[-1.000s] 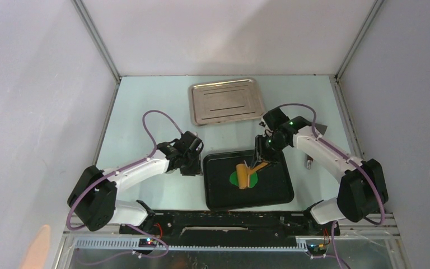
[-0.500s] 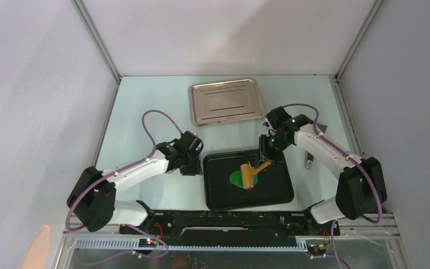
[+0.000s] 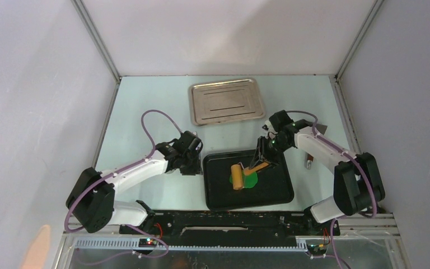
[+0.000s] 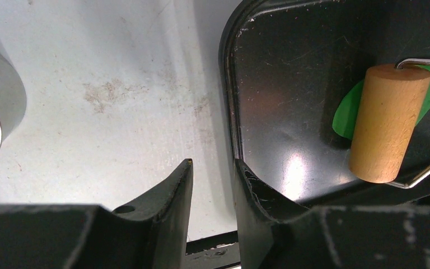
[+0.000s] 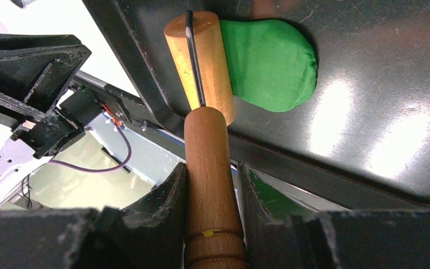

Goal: Roll out the dumpling wrappers from the dough
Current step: Flatten out the dough on the work surface.

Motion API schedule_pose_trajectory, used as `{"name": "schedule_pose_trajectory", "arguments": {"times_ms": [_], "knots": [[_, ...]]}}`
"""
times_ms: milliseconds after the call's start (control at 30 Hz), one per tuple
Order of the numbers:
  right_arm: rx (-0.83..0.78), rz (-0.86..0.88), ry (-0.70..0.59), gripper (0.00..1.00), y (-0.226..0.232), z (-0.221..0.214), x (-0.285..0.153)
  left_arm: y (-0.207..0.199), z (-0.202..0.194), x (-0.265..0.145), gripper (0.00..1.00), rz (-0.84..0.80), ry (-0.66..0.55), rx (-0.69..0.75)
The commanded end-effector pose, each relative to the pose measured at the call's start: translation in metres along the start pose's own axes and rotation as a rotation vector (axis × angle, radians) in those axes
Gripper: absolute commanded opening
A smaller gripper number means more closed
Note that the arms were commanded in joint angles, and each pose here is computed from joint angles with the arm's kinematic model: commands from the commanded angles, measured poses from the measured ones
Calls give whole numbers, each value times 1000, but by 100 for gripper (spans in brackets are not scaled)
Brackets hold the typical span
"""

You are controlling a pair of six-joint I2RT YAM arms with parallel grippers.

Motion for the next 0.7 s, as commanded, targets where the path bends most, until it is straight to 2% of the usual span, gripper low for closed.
{"name": "schedule_pose_trajectory", "arguments": {"times_ms": [0, 167, 467, 667], "knots": [[63, -422, -91, 0, -79, -2, 15, -5, 8, -5, 36, -16, -37, 31], [74, -437, -121, 0, -84, -1, 9, -7, 10, -4, 36, -23, -40, 27], [63, -457, -54, 0, -84, 1, 47, -4, 9, -10, 36, -10, -49, 24], [14, -296, -96, 0, -51, -1, 12, -4, 9, -8, 36, -5, -40, 29]]}}
Point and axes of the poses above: each gripper's point midway between its finger pads, its own x axis out along the fingers, its own y axis along the line the jaws close on, z = x × y, the point moved 7 cm from there along -x, back along the fingers, and after that the axes turned 6 degrees about x, right-handed, at the moved point
